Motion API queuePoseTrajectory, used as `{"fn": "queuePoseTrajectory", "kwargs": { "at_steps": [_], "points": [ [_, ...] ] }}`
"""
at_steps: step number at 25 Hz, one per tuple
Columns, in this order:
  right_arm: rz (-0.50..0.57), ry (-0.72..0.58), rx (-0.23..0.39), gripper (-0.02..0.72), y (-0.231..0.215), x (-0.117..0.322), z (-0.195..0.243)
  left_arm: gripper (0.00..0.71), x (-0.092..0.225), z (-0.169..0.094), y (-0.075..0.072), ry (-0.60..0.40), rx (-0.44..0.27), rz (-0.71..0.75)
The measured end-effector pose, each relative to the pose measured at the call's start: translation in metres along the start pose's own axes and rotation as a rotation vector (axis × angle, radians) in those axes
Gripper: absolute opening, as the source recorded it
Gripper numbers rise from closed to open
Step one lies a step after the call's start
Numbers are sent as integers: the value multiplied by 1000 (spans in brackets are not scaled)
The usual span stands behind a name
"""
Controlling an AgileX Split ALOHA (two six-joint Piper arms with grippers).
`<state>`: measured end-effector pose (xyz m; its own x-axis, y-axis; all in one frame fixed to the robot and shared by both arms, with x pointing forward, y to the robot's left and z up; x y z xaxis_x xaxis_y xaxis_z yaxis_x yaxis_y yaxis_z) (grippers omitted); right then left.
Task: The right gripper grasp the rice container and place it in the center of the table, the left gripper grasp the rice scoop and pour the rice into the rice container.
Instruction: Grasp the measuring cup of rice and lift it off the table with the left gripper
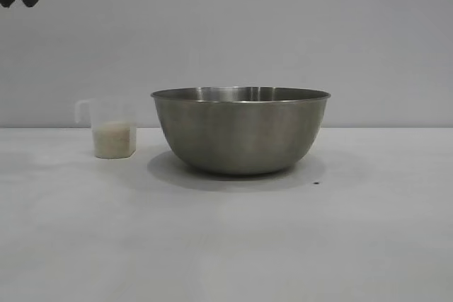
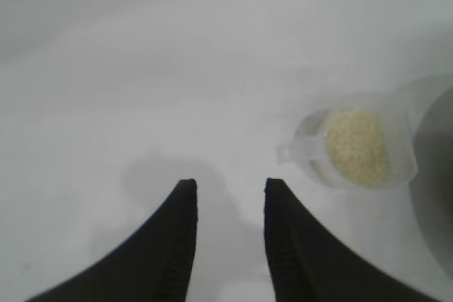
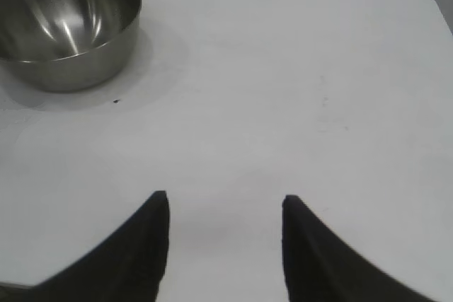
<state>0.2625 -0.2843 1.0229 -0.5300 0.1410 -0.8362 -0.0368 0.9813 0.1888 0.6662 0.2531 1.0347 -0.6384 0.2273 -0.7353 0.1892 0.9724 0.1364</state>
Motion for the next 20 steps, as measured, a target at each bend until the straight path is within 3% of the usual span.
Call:
{"fn": "queuePoseTrajectory", "kwargs": {
  "at_steps": [10,16,20],
  "points": [
    [0,0,0,315,0,0,0,233,-14,13,1,-138,-19,19],
    [0,0,0,315,0,0,0,233,-10,32,18,-173,-43,-56],
    [0,0,0,315,0,0,0,233,-10,38,20,-195,-45,-56]
  ]
}}
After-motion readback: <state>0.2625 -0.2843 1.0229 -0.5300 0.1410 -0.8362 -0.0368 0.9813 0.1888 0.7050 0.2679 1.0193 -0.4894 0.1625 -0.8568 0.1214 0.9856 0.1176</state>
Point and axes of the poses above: a point on each arm's last joint axis where the gripper is mounted, z pointing out along that axis toward the gripper, y along the wrist's bending axis when the last joint is at zero, x = y × z, the point moved 4 cm from there along z, pointing out along that axis toward the gripper, and after that the axes turned 12 degrees about z, right-handed, at the moved point
